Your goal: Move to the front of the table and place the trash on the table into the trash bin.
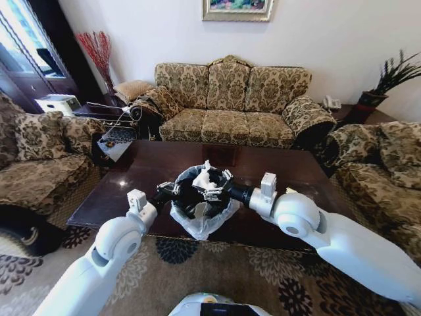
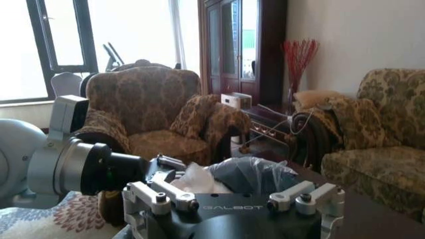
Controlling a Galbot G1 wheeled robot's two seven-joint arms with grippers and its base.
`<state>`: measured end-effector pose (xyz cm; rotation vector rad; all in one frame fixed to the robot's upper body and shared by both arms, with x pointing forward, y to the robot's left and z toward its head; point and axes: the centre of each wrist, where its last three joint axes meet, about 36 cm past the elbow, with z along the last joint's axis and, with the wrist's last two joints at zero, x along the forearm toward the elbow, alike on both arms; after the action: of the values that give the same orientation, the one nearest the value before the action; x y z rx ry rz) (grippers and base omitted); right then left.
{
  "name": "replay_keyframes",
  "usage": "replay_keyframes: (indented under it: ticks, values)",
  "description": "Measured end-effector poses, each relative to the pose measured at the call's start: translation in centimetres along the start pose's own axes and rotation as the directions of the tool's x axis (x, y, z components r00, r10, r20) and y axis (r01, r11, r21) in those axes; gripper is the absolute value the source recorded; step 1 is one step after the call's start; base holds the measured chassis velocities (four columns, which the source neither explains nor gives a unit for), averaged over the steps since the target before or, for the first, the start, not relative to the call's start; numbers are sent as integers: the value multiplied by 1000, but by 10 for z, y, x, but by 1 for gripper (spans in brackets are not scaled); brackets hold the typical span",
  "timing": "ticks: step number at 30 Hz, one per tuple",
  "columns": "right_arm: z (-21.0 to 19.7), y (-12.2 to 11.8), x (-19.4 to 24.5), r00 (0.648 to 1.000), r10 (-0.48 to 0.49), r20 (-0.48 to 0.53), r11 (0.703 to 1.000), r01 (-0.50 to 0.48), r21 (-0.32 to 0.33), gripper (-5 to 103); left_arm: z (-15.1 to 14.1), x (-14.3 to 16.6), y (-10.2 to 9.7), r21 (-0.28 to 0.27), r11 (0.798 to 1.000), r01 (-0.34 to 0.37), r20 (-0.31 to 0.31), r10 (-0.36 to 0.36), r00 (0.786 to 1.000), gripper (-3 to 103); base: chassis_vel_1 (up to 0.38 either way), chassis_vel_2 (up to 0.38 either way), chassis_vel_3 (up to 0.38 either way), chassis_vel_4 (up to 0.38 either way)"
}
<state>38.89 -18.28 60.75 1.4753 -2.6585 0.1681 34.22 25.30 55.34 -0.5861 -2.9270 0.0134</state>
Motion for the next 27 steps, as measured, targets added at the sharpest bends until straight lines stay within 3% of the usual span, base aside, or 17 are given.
replay_keyframes:
  ticks: [15,21,24,25,26,27]
  values:
    - [-4,-6,1,999,36,39,998,-38,53,100,1,2,-2,9,1000,-2,5,2,1000,3,0,0,0,0]
    - [-14,-16,10,985,143,98,988,-148,45,100,2,5,-3,12,1000,3,6,-3,1000,3,0,0,0,0]
    - [-6,-35,22,930,354,104,934,-357,19,100,0,7,-2,12,1000,12,14,-12,1000,3,0,0,0,0]
    - [-6,-35,22,930,354,104,934,-357,19,100,0,7,-2,12,1000,12,14,-12,1000,3,0,0,0,0]
    - [-3,-40,24,912,399,96,915,-402,16,100,0,8,-2,12,1000,14,16,-14,1000,3,0,0,0,0]
    - [1,-53,30,849,523,75,851,-525,11,100,-1,10,-3,13,1000,17,24,-18,1000,3,0,0,0,0]
